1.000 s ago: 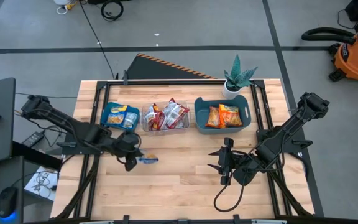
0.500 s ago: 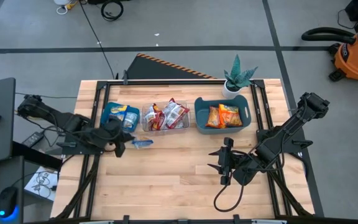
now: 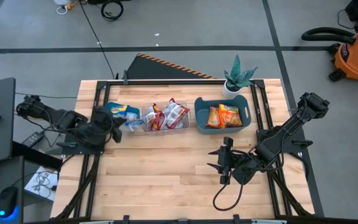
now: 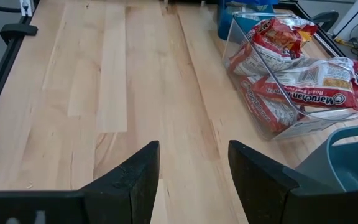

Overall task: Sort Maruchan noodles
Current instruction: Put the blue noodle pack into the blue bin

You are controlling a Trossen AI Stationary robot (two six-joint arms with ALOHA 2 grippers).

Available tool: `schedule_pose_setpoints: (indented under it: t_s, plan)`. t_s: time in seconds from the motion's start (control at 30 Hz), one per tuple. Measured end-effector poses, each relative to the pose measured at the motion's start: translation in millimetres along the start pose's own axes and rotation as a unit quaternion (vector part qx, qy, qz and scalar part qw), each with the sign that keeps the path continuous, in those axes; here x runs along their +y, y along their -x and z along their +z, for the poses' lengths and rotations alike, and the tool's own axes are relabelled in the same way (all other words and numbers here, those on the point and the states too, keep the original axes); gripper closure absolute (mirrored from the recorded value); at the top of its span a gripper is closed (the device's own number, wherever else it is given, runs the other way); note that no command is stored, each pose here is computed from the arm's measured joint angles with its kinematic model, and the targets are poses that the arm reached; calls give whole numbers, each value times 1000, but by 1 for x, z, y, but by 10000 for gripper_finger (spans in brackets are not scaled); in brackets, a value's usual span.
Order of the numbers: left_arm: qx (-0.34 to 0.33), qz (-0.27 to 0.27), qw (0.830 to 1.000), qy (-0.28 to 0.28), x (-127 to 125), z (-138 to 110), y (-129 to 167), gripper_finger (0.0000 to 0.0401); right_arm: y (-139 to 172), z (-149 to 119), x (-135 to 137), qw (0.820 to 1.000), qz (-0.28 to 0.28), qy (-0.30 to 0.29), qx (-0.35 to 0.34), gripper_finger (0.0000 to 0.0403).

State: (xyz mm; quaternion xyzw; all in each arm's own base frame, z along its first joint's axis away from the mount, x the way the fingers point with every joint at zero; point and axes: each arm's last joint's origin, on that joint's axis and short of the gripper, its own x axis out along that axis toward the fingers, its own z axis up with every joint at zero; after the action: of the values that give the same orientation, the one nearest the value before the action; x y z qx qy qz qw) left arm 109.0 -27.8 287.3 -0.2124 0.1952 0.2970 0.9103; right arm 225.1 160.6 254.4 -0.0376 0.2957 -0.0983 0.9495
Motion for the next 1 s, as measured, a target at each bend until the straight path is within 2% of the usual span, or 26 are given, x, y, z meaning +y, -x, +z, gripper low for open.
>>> schedule_pose_setpoints:
  t_s: [0.27, 0.47, 0.63, 0.87, 1.0]
  plan:
    - [-47, 112, 992, 17, 17, 0, -4, 400, -1, 1, -1, 1000, -1, -1, -1, 206]
    - [-53, 185, 981, 16, 26, 7, -15, 399, -3, 2, -3, 1000, -3, -3, -1, 206]
    - [32, 206, 978, 3, 23, 3, -36, 398, -3, 4, -3, 1000, 1, 0, -5, 206]
    - [178, 198, 963, -30, 20, -34, -70, 398, -3, 4, -2, 1000, 14, 1, -2, 206]
    - [219, 199, 954, -46, 18, -45, -80, 397, -3, 4, -2, 1000, 14, -2, -2, 206]
